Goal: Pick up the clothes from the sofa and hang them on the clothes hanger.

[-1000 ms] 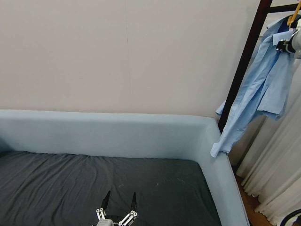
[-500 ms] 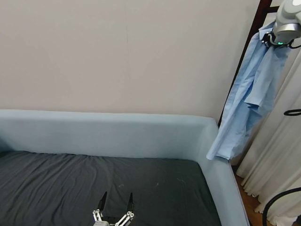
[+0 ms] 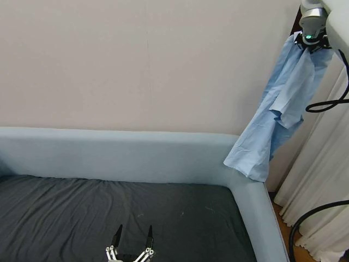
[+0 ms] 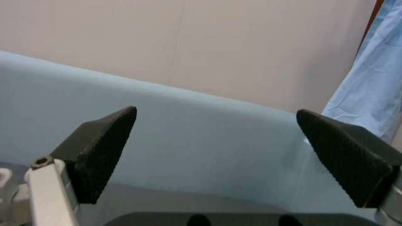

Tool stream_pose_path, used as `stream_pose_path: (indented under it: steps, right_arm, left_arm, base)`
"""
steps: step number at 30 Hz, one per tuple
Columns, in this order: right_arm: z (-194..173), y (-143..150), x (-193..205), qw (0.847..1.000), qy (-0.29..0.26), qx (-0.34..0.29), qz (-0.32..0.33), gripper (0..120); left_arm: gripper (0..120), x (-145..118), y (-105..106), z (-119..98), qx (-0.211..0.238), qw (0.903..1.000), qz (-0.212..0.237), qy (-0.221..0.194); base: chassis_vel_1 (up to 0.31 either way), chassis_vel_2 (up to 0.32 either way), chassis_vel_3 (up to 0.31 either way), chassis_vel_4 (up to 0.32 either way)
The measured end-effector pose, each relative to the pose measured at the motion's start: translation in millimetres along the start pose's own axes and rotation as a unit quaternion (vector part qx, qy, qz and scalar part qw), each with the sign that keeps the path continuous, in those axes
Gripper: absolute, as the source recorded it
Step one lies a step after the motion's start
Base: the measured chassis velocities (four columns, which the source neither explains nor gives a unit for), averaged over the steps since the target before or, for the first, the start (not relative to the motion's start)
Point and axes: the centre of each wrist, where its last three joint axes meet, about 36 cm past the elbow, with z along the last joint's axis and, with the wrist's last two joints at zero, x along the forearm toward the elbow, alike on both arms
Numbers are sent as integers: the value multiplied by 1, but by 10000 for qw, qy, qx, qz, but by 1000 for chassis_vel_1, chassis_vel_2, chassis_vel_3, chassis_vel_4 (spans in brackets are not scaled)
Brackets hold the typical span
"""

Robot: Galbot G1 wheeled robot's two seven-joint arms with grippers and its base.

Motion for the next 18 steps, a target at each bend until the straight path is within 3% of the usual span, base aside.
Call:
stream_pose_path:
  steps: [18]
  right_arm:
    - [14, 3, -40, 9996, -146, 240, -17, 1]
  left_arm:
    - [100, 1, 9, -6, -202, 9996, -144, 104]
  base:
    - [0, 0, 0, 0]
